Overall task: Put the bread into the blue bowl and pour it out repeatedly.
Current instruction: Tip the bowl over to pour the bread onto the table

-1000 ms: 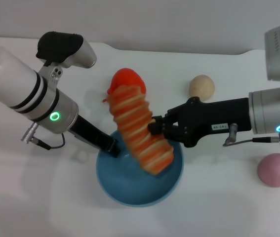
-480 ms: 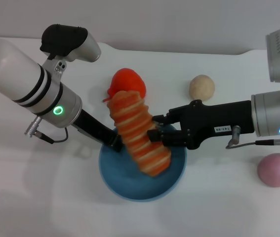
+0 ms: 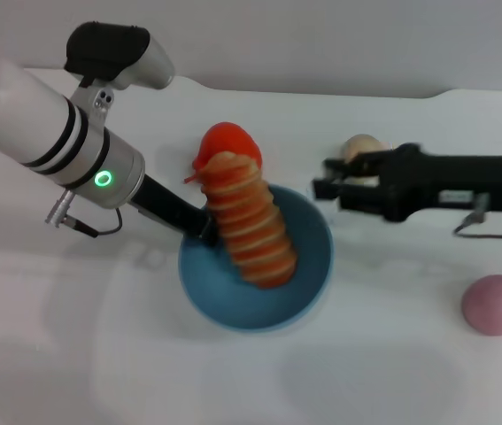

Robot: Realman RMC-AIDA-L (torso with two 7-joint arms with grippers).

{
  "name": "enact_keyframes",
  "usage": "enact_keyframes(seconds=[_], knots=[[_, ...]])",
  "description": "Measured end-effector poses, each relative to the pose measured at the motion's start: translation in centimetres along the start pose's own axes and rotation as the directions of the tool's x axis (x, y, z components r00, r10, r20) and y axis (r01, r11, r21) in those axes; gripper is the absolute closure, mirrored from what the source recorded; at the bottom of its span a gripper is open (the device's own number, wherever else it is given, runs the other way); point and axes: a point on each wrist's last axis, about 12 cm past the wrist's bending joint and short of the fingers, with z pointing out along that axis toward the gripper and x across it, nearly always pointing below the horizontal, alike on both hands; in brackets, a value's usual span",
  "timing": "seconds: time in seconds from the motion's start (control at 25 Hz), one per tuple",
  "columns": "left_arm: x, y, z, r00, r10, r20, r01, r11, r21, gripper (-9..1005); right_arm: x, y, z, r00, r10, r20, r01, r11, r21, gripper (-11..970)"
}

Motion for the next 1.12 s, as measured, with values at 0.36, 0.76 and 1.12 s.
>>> enact_keyframes(seconds=[0.36,0.76,1.12], knots=[[-2.5,-0.1,0.2,0.986,0.070,0.150,-0.060,0.996,-0.071,996,3.8,-2.4,-8.3,0.926,0.254,0.278,-0.314,0.928,0.198,554],[-4.7,-1.9,2.8,0.912,0.288,0.293,-0.216,0.942,-0.256,996,9.6,-1.0,-12.7,0.823,0.431,0.369,-0.530,0.816,0.229,555],[-4.7,-2.3,5.3,0.832,0.431,0.350,-0.288,0.874,-0.392,996,11.1,-0.1,-13.0,0.799,0.475,0.368,-0.569,0.796,0.207,555]])
